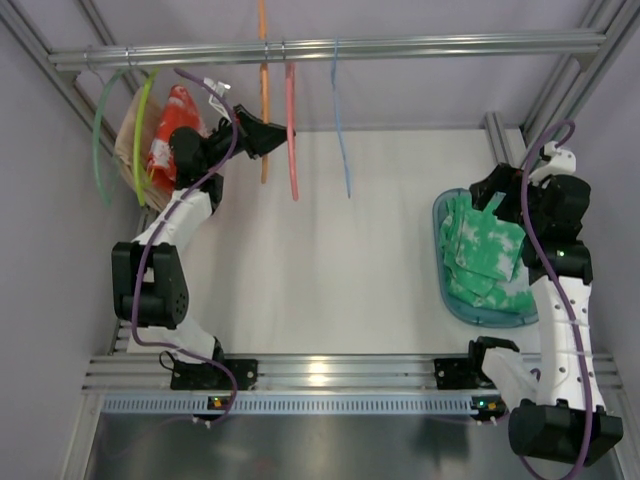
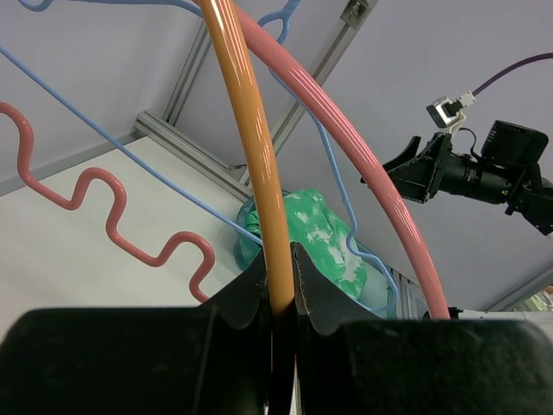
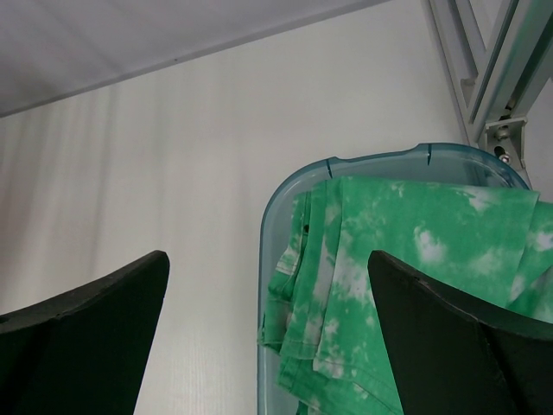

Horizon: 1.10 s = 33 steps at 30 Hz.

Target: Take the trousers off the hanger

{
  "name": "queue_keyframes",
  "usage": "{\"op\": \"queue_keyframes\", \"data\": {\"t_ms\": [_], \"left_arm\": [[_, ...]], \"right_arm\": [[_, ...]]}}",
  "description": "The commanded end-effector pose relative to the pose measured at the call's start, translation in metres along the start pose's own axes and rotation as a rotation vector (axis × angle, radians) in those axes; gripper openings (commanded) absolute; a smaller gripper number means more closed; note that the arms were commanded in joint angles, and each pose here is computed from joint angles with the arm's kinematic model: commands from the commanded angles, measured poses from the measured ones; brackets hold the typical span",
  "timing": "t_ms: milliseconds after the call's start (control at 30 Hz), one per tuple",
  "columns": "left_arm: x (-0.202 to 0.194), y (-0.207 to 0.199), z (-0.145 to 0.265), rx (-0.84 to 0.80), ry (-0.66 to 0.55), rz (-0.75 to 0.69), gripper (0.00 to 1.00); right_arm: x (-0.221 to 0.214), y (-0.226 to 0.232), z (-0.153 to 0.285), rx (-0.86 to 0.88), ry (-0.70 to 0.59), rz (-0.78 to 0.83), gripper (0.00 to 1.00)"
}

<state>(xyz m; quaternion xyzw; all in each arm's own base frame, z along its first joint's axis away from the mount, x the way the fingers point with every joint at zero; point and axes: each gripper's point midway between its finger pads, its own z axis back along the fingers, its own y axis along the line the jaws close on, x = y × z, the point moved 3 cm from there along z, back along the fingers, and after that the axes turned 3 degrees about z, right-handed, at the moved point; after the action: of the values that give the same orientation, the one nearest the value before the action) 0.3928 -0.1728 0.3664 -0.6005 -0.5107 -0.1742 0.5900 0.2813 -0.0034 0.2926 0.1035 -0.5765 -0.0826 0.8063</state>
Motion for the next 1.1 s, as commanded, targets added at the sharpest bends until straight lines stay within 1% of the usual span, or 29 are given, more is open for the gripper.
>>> {"op": "queue_keyframes", "data": {"t_ms": [0,67,200,300,400,500,600,767,1067], "left_arm": [[0.03,-0.003,-0.008,0.029,-0.135,0.023,0.0],[0.026,-0.005,-0.006,0.033,-0.134,0.044,0.0],[0.028,-0.028,-0.003,0.013,-0.148,0.042,0.0],[0.029,-0.035,-0.004,0.016,-0.16,0.083,0.0],[0.031,-0.033,-0.004,0.055,-0.171,0.15,0.0],[0.03,-0.037,-0.005,0.059,-0.175,0.168,0.0],[0.02,-0.035,-0.006,0.065,-0.156,0.2,0.0],[0.013,-0.036,-0.004,0.075,-0.147,0.199,0.0],[0.008,-0.023,-0.004,0.142,-0.13,0.251,0.0]], "right_arm": [[0.01,0.002,0.008,0.003,-0.044,0.017,0.99],[0.009,0.002,0.01,0.003,-0.046,0.018,0.99],[0.006,0.002,0.011,0.005,-0.045,0.011,0.99],[0.004,0.003,0.011,0.011,-0.045,0.006,0.99],[0.004,0.004,0.012,0.015,-0.049,0.001,0.99],[0.004,0.003,0.013,0.014,-0.051,0.006,1.0],[0.003,0.004,0.013,0.017,-0.049,0.004,0.99],[0.002,0.005,0.016,0.018,-0.053,0.005,0.99],[-0.002,0.005,0.018,0.019,-0.053,0.001,0.99]]}}
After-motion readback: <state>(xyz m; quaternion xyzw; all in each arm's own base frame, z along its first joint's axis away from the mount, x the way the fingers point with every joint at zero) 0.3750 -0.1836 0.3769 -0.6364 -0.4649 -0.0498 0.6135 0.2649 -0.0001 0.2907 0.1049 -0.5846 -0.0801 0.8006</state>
